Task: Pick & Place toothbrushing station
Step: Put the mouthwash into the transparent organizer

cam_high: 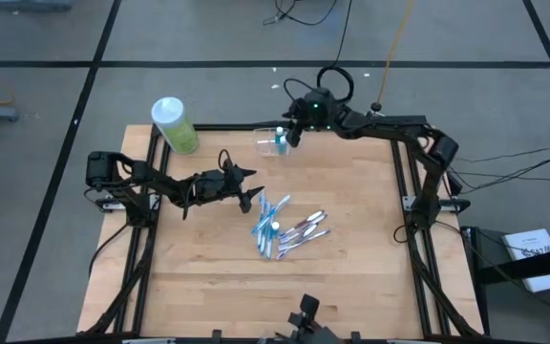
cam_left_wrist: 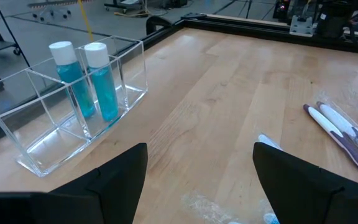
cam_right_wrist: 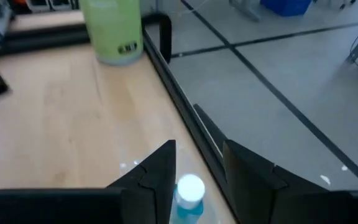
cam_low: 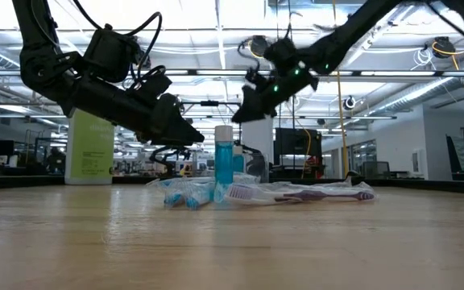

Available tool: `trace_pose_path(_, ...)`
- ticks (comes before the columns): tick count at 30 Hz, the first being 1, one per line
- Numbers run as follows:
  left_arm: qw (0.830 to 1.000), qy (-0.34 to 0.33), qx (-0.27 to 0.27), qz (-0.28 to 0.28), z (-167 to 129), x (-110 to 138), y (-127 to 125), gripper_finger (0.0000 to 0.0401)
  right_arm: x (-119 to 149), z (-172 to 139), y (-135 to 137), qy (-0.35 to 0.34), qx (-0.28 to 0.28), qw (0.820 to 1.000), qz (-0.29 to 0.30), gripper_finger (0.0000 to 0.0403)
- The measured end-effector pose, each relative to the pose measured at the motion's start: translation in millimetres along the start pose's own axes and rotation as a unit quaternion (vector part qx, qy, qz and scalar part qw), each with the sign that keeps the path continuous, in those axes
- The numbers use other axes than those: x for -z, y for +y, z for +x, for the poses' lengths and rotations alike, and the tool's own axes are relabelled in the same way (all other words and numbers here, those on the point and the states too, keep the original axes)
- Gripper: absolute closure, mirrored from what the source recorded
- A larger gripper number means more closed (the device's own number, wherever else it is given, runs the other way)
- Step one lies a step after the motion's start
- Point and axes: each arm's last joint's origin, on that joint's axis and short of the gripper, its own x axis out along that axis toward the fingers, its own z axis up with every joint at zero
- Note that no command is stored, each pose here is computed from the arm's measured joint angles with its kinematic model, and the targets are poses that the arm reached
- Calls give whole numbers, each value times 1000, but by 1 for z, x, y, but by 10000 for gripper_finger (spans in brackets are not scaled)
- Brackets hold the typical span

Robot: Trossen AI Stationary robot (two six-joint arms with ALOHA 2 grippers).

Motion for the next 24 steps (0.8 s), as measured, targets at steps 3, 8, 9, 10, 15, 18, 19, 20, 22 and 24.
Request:
trace_pose_path(3, 1000, 0, 0, 0, 0, 0, 0, 105, -15, -18, 7, -1, -7, 1000, 8, 277)
trace_pose_path(8, 1000, 2, 29, -1, -1, 0, -5, 105, -31, -51, 28, 24, -46, 999, 12, 281)
trace_pose_path(9, 999, 3, 45, 3, -1, 1, -7, 105, -33, -58, 33, 23, -55, 998, 11, 282)
trace_pose_path(10, 998, 4, 60, 12, -2, 1, -10, 105, -34, -65, 38, 22, -65, 998, 10, 283)
trace_pose_path(15, 994, 1, 94, 58, -5, 2, -23, 105, -23, -95, 62, 6, -88, 996, 16, 284)
trace_pose_path(18, 992, 1, 107, 64, -7, 3, -30, 105, -12, -115, 74, -13, -99, 995, 26, 285)
trace_pose_path(19, 992, 1, 111, 65, -8, 3, -32, 105, -7, -122, 78, -22, -103, 994, 30, 285)
trace_pose_path(20, 991, 1, 116, 67, -9, 3, -35, 105, -2, -129, 81, -32, -106, 993, 33, 285)
trace_pose_path(22, 990, 0, 126, 69, -11, 4, -40, 105, 8, -144, 88, -53, -113, 992, 36, 285)
trace_pose_path(24, 989, 2, 133, 62, -12, 4, -44, 105, 20, -157, 94, -77, -108, 991, 37, 285)
